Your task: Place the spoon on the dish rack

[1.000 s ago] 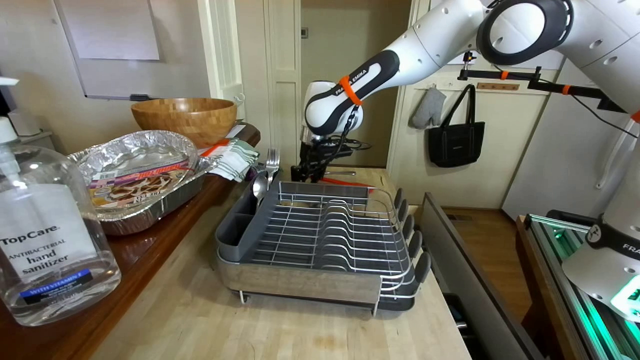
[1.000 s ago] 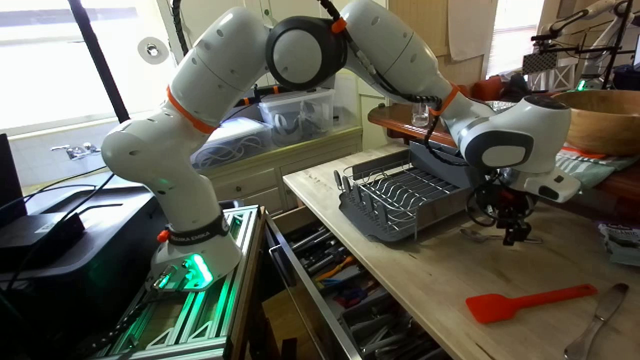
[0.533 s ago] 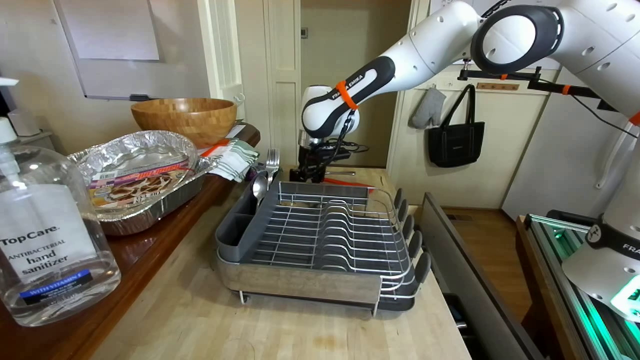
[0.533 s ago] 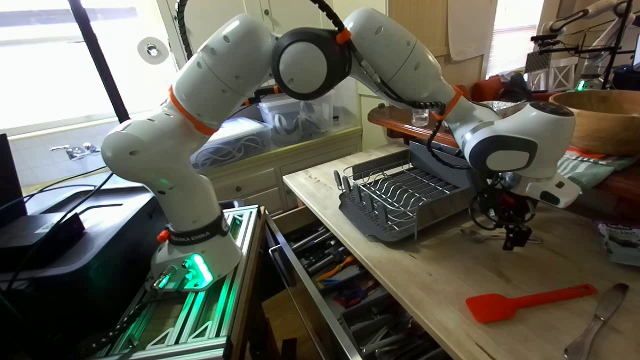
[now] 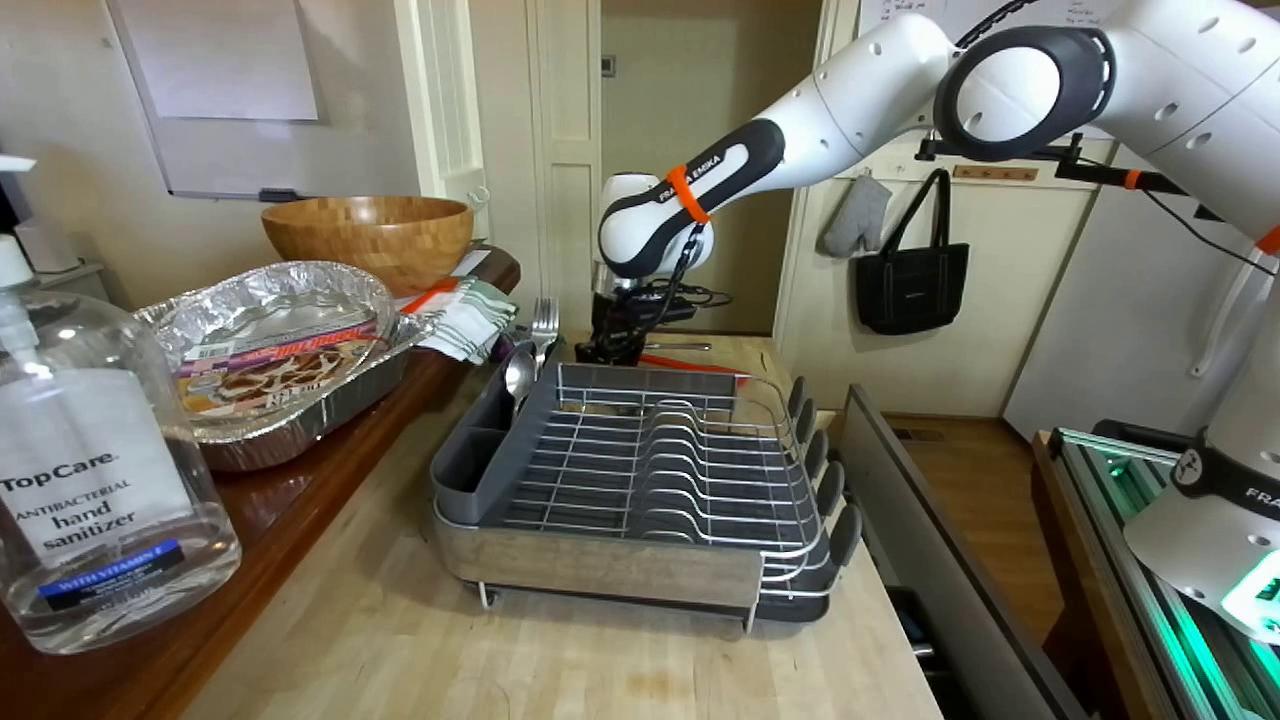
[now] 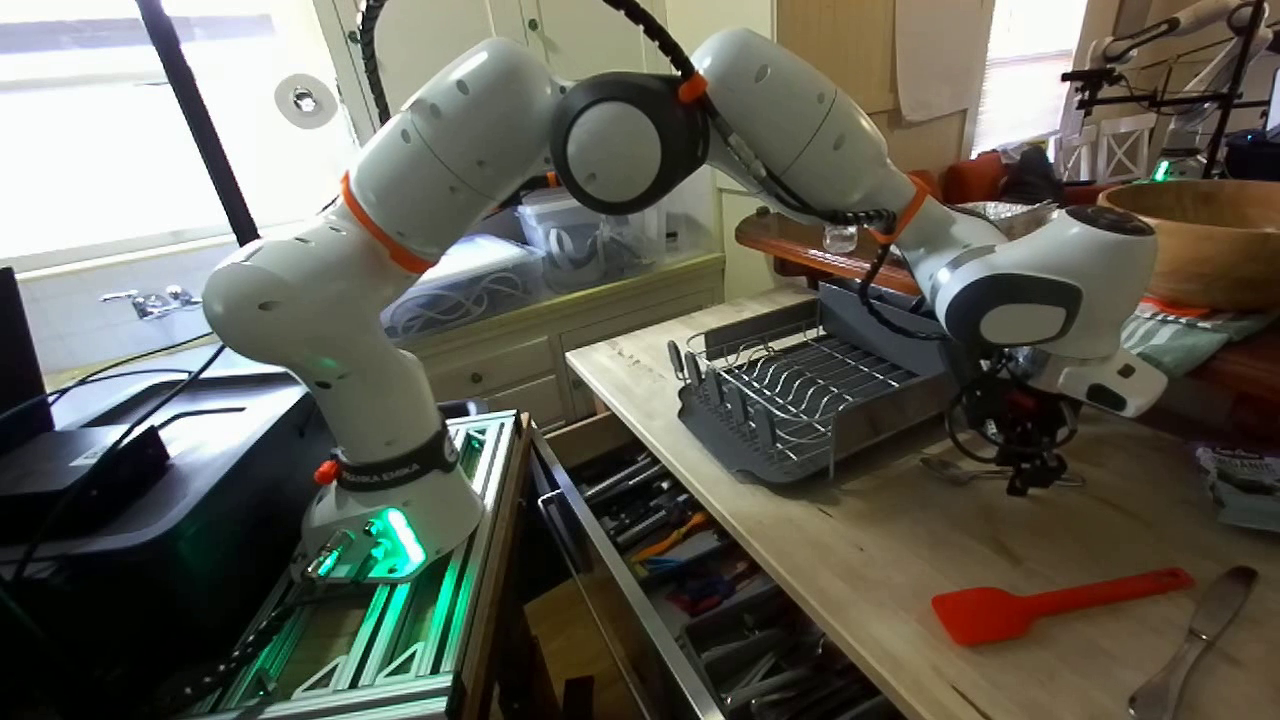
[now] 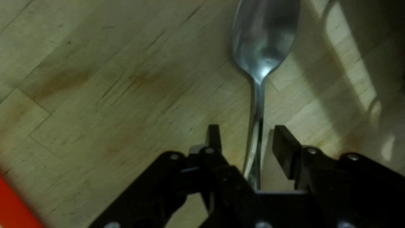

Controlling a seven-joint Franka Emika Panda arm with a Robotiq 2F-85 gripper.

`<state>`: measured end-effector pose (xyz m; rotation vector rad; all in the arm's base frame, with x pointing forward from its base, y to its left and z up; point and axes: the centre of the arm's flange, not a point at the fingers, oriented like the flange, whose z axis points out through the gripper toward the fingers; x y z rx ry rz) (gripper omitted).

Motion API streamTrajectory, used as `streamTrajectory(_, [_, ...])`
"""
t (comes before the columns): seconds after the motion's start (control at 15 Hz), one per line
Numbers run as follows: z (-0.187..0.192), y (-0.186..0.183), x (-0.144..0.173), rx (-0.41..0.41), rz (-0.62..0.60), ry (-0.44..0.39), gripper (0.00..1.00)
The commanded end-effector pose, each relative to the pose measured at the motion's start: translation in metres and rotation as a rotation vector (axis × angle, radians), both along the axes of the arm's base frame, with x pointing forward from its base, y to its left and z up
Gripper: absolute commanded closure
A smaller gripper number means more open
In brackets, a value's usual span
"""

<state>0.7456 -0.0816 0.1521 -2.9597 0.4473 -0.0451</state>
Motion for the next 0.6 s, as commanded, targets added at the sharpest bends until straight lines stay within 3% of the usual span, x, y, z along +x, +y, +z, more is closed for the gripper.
streamTrajectory(0.0, [-0.006,-0.001,0.012,0.021,0.003,0.003,0.83])
streamTrajectory(0.13, [-0.006,-0.001,0.013,0.018,0.011,0.009,0.98])
streamTrajectory(0.2, [-0.006,-0.001,0.013,0.019,0.024,0.025,1.0])
streamTrajectory(0.53, [0.007,-0.007,0.004,-0.019,0.084,0.096,0.97])
